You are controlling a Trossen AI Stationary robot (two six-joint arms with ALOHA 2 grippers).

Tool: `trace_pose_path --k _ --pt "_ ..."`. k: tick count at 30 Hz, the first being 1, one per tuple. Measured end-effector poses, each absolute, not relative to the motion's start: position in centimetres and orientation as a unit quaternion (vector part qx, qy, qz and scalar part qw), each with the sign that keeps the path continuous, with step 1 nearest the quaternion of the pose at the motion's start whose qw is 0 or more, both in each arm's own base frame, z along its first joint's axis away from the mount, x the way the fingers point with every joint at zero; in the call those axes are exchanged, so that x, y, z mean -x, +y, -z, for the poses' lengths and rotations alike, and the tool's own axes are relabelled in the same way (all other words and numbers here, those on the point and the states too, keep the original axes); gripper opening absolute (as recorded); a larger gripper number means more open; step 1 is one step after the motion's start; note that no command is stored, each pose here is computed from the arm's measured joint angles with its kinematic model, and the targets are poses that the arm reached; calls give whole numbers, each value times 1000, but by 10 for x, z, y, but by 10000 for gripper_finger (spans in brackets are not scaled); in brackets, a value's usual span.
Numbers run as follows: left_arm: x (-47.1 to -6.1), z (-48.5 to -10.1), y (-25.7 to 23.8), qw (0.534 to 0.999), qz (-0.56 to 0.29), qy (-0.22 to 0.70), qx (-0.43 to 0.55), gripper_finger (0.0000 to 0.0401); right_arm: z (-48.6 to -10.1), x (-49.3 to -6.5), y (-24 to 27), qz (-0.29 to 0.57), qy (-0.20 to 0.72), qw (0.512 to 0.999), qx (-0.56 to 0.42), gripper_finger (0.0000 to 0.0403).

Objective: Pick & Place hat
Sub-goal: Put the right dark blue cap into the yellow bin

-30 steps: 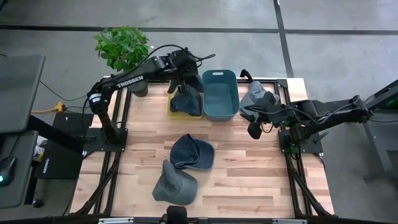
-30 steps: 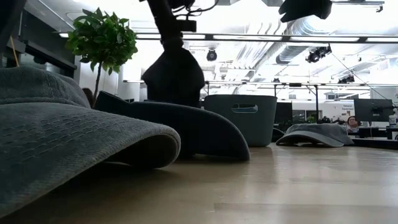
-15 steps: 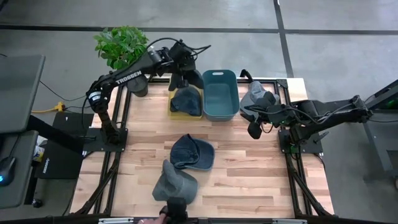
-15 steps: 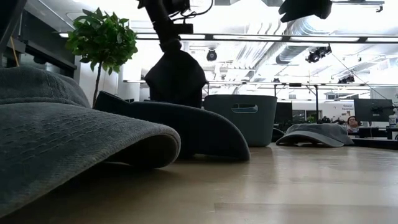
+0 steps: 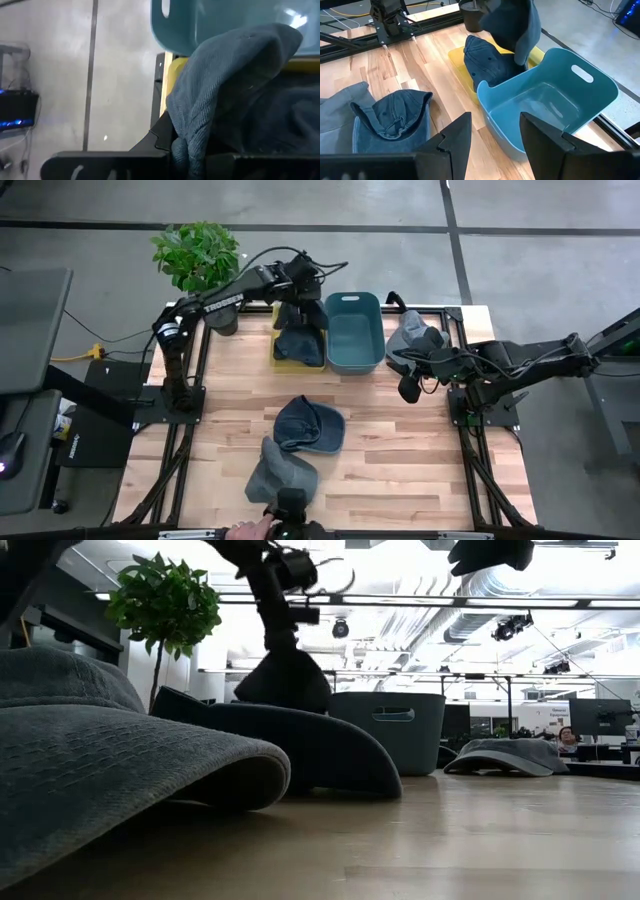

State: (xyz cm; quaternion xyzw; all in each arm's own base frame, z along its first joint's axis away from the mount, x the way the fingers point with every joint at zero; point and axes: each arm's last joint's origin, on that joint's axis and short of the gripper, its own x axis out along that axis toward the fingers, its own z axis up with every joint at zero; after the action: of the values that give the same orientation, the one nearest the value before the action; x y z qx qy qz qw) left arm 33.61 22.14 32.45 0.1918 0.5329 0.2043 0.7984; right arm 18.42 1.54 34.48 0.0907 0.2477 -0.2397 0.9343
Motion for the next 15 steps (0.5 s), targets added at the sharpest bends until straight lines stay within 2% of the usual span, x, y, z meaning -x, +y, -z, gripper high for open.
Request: trace_pose_path --k 6,15 --pt "-341 -311 225 786 -195 555 -192 1 -345 -184 15 238 248 934 -92 162" --pt "-335 -303 217 790 -129 581 -146 1 -345 -184 15 239 248 934 -91 162"
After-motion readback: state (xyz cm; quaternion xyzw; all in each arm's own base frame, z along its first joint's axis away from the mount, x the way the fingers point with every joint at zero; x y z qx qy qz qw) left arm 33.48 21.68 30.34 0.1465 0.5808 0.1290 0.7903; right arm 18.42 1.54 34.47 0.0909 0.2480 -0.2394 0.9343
